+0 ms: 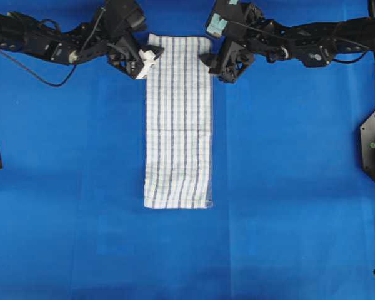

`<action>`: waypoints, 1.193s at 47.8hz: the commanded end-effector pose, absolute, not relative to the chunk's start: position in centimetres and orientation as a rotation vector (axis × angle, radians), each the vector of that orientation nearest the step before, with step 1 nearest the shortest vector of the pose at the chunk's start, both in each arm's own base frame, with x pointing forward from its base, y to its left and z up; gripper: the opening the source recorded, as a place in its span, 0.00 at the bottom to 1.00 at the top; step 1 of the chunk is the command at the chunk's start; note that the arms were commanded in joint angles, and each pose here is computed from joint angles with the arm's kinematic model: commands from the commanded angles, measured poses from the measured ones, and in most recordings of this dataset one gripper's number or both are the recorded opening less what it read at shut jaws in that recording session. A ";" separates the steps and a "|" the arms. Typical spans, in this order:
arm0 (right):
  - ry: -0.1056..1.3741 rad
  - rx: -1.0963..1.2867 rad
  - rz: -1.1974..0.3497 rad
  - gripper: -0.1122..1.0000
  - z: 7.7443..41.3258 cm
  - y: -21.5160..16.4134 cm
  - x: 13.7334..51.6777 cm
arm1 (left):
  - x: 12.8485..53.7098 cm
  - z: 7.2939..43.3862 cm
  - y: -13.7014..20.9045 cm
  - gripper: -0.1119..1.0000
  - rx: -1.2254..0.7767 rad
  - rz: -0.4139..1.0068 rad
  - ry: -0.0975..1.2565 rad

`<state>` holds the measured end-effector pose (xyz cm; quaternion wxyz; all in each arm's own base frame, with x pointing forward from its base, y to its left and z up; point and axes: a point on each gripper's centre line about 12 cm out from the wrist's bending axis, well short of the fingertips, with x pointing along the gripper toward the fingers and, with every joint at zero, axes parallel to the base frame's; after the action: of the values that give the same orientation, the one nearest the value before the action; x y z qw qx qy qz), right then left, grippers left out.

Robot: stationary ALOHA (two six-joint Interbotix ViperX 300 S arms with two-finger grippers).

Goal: Fold the blue towel.
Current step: 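Move both grippers to the strip's top corners and grasp them, then fold the top end down over the strip toward the bottom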

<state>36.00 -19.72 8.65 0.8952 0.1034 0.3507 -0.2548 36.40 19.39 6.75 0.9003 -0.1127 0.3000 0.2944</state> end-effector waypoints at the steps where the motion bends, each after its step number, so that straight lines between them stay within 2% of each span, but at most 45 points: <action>1: 0.690 0.208 -0.541 0.86 9.4 -20.3 36.5 | 37.1 7.0 19.7 0.90 -0.231 0.610 0.602; 8: 0.695 0.209 -0.541 0.82 9.2 -20.2 36.3 | 37.0 6.3 19.8 0.89 -0.234 0.612 0.617; 12: 0.696 0.207 -0.541 0.72 9.2 -20.2 36.3 | 37.0 6.2 19.7 0.87 -0.234 0.610 0.620; 15: 0.696 0.207 -0.541 0.60 9.2 -20.2 36.3 | 37.0 6.2 19.6 0.83 -0.235 0.607 0.623; 20: 0.701 0.209 -0.539 0.38 9.1 -20.2 36.3 | 37.0 6.1 19.3 0.67 -0.236 0.600 0.632; 25: 0.704 0.208 -0.537 0.20 9.0 -20.1 36.3 | 36.9 6.0 19.1 0.42 -0.235 0.597 0.636; 28: 0.705 0.205 -0.533 0.13 9.1 -20.0 36.3 | 36.7 6.0 19.0 0.26 -0.234 0.598 0.636; 32: 0.704 0.206 -0.531 0.10 9.1 -19.8 36.4 | 36.8 6.0 19.0 0.13 -0.233 0.597 0.635; 46: 0.692 0.203 -0.529 0.10 9.7 -19.8 36.4 | 37.5 7.1 18.4 0.13 -0.221 0.577 0.608; 57: 0.637 0.190 -0.515 0.10 12.8 -19.0 36.0 | 37.1 10.6 17.4 0.13 -0.208 0.555 0.544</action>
<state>35.95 -19.18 10.36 0.9028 0.0972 0.3361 -0.2501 36.95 17.57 7.95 0.9099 -0.1060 0.2947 0.2720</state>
